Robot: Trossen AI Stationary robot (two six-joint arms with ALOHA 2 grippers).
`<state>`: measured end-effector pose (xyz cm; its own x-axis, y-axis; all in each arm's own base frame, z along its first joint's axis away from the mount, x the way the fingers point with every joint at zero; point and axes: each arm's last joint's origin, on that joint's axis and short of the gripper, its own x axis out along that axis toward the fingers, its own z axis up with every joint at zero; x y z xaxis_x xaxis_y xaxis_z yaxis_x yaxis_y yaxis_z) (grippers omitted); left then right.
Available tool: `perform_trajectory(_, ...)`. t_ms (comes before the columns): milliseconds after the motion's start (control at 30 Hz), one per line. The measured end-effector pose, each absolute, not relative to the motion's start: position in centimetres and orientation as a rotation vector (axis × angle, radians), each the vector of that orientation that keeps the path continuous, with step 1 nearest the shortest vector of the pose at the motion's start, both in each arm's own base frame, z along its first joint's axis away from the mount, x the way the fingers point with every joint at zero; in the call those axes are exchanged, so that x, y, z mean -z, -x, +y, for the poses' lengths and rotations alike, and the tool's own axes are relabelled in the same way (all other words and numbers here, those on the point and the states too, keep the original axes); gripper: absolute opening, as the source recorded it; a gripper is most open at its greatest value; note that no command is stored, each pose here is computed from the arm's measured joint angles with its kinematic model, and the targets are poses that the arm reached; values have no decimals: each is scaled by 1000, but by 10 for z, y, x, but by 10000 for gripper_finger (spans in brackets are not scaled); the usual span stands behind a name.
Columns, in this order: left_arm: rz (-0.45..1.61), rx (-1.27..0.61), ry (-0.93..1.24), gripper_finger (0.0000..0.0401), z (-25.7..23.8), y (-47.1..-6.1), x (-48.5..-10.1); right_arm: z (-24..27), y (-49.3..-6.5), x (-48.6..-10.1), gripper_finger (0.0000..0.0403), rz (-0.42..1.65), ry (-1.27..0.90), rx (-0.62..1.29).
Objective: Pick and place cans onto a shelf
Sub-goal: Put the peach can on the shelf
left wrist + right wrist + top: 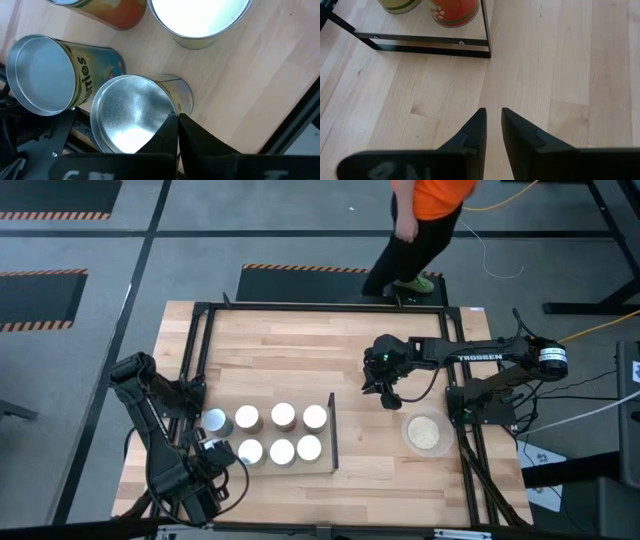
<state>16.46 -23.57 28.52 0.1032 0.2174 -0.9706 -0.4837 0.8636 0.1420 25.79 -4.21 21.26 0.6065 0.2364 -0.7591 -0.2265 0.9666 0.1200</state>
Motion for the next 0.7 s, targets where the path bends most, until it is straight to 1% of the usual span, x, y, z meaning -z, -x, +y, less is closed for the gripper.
perform_trajectory(433,1362,-520,237,1,-236,-165,-285,-42,-258,-213,63,879,-12,-268)
perform_trajectory(700,1362,-520,237,33,-236,-165,-285,-42,-258,-213,63,879,-12,-267)
